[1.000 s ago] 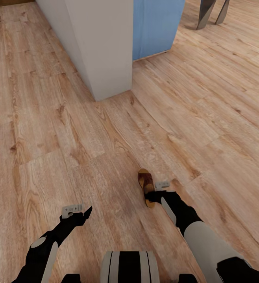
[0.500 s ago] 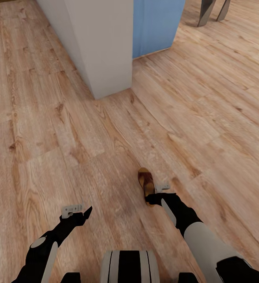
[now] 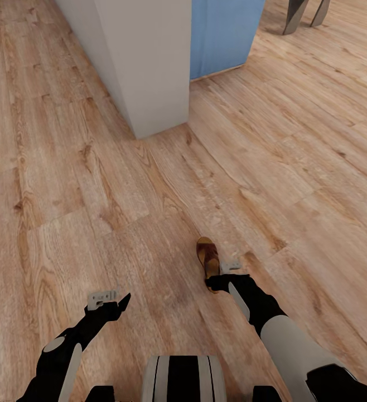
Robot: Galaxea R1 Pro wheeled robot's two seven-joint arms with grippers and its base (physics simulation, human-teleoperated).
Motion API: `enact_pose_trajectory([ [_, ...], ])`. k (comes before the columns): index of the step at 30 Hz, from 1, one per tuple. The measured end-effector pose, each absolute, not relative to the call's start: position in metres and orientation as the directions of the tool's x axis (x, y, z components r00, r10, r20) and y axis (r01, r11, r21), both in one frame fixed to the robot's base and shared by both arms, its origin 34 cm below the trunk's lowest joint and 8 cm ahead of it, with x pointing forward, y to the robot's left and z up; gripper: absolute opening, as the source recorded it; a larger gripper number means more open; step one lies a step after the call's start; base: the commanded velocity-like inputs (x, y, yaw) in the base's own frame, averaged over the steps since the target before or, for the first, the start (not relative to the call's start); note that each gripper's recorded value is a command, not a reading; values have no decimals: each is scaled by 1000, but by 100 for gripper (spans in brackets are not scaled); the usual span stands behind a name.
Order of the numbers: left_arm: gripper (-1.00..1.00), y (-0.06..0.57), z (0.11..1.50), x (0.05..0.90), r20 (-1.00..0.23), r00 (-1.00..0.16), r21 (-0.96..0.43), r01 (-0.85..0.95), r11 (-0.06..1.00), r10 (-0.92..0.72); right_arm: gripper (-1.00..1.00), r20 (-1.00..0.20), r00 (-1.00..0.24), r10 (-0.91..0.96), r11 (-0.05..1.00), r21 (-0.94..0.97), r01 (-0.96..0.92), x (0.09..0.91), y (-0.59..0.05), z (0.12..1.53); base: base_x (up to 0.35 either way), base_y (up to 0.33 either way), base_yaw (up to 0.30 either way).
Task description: Pick up the two gym shoes and the two sandals from the corridor floor and place them onto the hallstand (shoe rack) in the corridor, making sure they are on the rack and not on the floor. Arrange them so the two gym shoes are next to each other and the two sandals are next to each other.
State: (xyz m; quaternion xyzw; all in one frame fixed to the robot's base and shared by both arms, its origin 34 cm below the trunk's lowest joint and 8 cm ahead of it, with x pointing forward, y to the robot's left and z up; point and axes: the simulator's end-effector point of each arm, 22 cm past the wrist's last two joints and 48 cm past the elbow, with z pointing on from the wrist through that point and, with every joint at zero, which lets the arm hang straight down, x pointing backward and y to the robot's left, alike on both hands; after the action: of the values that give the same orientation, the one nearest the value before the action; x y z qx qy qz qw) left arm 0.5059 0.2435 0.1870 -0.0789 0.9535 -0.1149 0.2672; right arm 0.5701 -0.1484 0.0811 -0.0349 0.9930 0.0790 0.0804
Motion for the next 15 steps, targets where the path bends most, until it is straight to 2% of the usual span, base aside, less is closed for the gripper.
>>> enact_pose_trajectory([
  [6, 100, 243, 186, 505, -489, -846, -261, -90, 961, -212, 100, -162, -985, -56, 985, 153, -81, 569, -148, 80, 0, 0, 122],
  [15, 100, 244, 185, 505, -488, -847, -261, -90, 961, -212, 100, -161, -985, -55, 985, 154, -81, 568, -148, 79, 0, 0, 21],
])
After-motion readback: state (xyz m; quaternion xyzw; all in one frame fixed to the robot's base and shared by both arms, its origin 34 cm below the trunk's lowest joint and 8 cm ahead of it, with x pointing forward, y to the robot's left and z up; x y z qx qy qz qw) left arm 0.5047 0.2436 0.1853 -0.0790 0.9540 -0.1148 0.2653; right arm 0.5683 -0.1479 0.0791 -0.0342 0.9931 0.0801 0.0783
